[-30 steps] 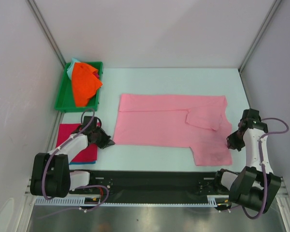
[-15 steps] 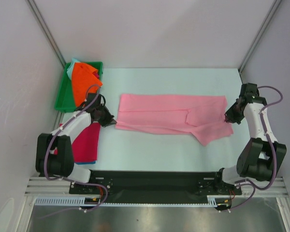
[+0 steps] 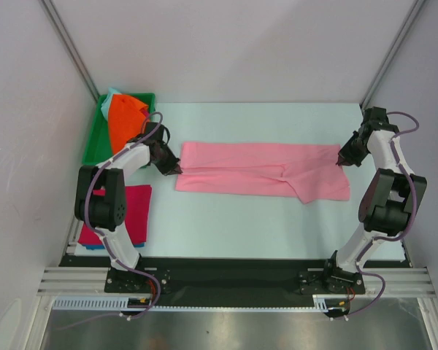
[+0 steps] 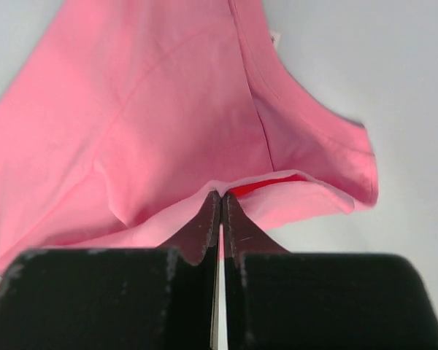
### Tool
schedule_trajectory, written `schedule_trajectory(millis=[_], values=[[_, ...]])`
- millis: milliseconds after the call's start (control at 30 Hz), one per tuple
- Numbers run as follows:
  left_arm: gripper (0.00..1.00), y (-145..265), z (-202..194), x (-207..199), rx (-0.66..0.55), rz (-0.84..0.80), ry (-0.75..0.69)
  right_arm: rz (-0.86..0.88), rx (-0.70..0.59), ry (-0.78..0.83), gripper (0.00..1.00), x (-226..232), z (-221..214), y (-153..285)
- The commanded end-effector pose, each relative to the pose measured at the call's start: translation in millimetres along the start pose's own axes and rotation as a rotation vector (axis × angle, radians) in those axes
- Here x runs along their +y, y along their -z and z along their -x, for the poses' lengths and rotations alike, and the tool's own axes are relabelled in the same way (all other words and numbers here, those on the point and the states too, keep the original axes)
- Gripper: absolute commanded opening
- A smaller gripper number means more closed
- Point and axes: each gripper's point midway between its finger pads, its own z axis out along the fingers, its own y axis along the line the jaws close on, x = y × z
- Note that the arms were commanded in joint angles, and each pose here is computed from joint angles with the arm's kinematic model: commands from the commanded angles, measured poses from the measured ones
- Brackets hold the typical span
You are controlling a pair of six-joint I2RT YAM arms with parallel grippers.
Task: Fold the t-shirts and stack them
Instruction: Fold the tshirt
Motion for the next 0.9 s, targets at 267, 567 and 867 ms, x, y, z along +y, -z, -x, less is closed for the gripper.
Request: schedule_trajectory(millis=[267, 567, 867], values=[[0.0, -9.9, 25.5, -15.2, -0.039, 0.031, 0.009, 0.055, 0.002, -0.033, 0.0, 3.9, 29.2, -13.1], [0.0, -22.7, 32.0, -14.2, -0.027, 0.066, 0.015, 0.053, 0.049, -0.045, 0.0, -6.6, 25.7, -31.4], [0.0, -31.4, 38.3, -10.5, -0.037, 0.093, 0.017, 0.067, 0.091, -0.047, 0.02, -5.7, 25.6, -52.9]])
